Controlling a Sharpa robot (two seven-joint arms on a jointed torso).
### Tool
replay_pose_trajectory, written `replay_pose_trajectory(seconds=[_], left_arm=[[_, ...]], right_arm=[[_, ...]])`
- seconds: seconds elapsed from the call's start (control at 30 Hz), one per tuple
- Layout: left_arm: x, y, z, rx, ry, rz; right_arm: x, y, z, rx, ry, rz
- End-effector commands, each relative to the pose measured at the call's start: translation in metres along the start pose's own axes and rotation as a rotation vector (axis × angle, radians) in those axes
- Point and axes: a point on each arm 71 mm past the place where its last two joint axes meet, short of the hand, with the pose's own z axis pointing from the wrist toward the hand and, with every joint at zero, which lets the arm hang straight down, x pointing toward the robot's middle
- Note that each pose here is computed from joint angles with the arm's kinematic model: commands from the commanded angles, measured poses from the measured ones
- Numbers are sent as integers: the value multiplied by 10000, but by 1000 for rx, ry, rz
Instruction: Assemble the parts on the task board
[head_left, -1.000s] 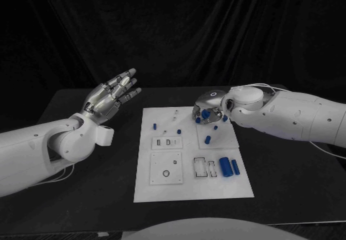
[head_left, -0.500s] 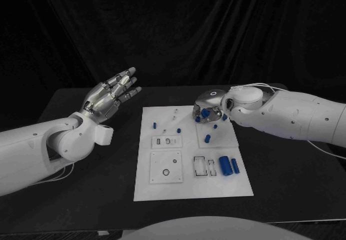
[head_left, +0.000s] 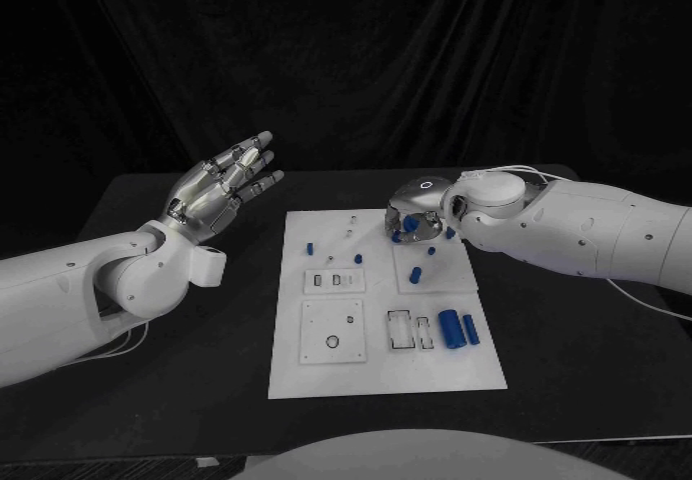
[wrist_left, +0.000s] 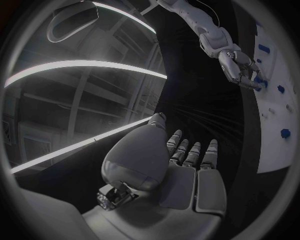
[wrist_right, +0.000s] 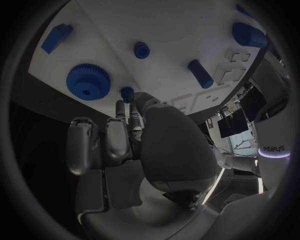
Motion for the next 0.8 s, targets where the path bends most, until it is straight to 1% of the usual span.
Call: replay_pose_trajectory(seconds=[0.03,0.3,0.5,0.63,0.8], left_arm=[[18,-26,14,26,19,-13],[9,-19,12,16,20,-14],[8,-13,16,11,23,-16],[6,-10,18,9,23,-16],[1,-9,17,7,23,-16]], right_arm=[[19,11,6,-13,-8,-7],[58,13,18,-9,7,-3],[64,7,19,-6,8,-3],[61,6,17,-10,2,-4],[46,18,9,-27,-23,-7]])
